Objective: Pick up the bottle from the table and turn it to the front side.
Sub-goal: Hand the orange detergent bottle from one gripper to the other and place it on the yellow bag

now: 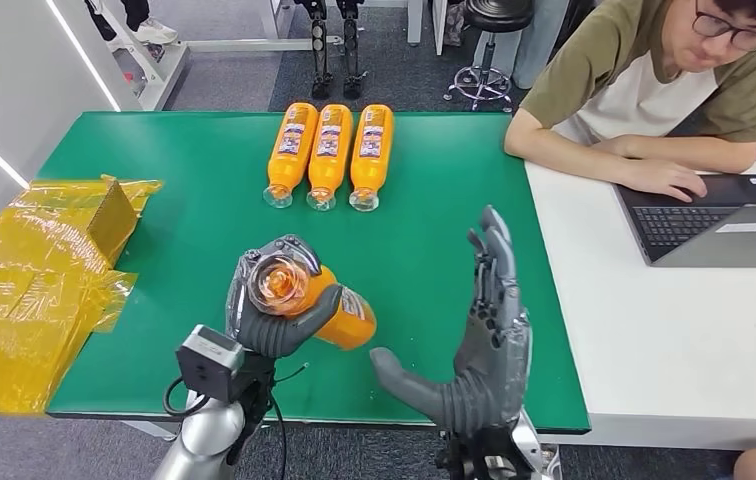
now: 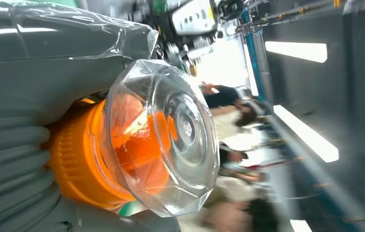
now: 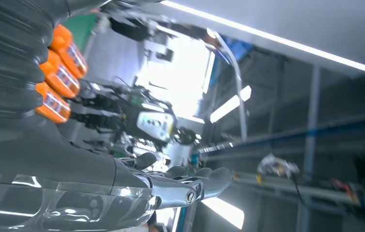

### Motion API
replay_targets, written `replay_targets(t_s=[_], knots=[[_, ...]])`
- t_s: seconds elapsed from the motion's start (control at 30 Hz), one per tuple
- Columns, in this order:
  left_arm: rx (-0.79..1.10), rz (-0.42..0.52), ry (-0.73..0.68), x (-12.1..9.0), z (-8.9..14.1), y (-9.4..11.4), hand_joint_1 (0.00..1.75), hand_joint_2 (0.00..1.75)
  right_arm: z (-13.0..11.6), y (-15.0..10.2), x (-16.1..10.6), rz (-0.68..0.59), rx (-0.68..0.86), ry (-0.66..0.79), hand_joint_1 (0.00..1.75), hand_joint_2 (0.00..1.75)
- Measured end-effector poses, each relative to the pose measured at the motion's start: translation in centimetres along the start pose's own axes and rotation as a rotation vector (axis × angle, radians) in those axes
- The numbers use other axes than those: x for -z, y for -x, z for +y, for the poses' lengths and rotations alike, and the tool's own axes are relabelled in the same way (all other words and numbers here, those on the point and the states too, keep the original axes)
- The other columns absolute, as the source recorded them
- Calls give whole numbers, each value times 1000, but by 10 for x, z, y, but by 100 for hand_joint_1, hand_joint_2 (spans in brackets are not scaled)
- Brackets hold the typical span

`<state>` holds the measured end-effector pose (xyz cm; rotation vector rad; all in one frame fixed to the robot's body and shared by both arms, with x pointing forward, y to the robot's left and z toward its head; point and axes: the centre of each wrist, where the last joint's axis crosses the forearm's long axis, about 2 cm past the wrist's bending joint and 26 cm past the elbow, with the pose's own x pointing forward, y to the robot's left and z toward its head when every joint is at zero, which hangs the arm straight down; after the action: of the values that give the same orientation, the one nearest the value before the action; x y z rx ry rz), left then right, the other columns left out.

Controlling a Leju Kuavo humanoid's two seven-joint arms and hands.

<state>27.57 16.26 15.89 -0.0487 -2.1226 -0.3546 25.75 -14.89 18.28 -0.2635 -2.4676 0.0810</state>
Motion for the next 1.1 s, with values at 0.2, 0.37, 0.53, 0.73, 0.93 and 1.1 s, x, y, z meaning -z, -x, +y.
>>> replay_targets(t_s=[0.2,0.37,0.53,0.73,0.93,1.1], knots=[[194,51,56,-9,26,13,175,175,-7,-17,-7,-13,13,68,0,175],[516,85,44,-14,42,17,175,175,-9,-21,-10,-21,19,96,0,175],[1413,-14,122,-40,107,30,175,175,-14,-23,-16,-26,47,167,0,175],[1595,137,251,-66,205,40,175,175,-20,-23,-24,-19,52,194,0,175],[1686,257,441,-82,260,44,175,175,-22,-23,-30,-4,55,191,0,175],[1713,318,526,-90,285,48,175,175,-22,-23,-32,-1,56,187,0,175]])
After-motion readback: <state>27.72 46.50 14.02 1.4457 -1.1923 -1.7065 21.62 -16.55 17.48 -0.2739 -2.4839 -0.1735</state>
